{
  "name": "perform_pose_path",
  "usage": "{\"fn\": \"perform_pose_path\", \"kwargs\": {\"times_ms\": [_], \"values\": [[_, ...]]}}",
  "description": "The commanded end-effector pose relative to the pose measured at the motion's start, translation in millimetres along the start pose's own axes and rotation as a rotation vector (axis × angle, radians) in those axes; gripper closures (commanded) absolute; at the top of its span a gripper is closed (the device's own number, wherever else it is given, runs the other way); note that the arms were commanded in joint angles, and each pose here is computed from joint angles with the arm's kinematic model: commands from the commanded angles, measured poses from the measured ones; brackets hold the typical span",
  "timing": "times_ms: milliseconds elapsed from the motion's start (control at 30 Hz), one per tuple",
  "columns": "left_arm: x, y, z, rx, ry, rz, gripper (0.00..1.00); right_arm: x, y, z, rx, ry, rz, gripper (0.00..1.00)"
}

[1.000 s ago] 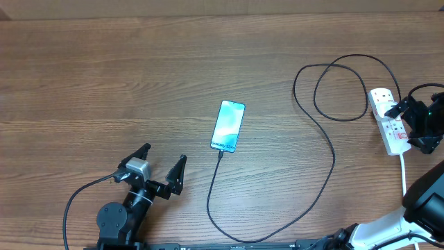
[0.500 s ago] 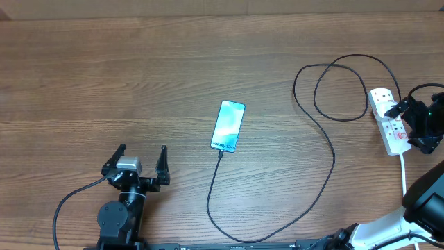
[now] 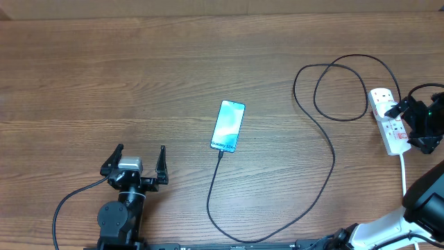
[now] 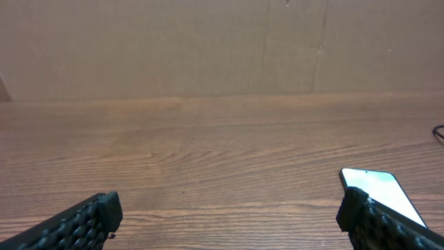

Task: Plug charger to phone and switch on socket

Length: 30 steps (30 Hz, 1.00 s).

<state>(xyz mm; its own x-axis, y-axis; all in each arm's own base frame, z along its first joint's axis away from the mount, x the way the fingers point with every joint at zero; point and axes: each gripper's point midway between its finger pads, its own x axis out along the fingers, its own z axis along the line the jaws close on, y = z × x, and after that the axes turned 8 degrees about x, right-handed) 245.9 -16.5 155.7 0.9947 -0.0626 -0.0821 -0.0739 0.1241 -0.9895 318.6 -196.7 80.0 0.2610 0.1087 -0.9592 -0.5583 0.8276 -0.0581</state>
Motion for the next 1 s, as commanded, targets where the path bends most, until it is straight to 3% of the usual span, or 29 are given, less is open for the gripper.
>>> {"fn": "perform_pose_path", "kwargs": {"times_ms": [0, 967], "values": [[0, 0, 4, 0.021, -0.023, -0.005, 0.00, -9, -6, 7, -0.017, -0.016, -0.033, 0.00], [0, 0, 4, 0.021, -0.023, -0.005, 0.00, -19, -12, 12, -0.031, -0.031, -0.079, 0.00]]}}
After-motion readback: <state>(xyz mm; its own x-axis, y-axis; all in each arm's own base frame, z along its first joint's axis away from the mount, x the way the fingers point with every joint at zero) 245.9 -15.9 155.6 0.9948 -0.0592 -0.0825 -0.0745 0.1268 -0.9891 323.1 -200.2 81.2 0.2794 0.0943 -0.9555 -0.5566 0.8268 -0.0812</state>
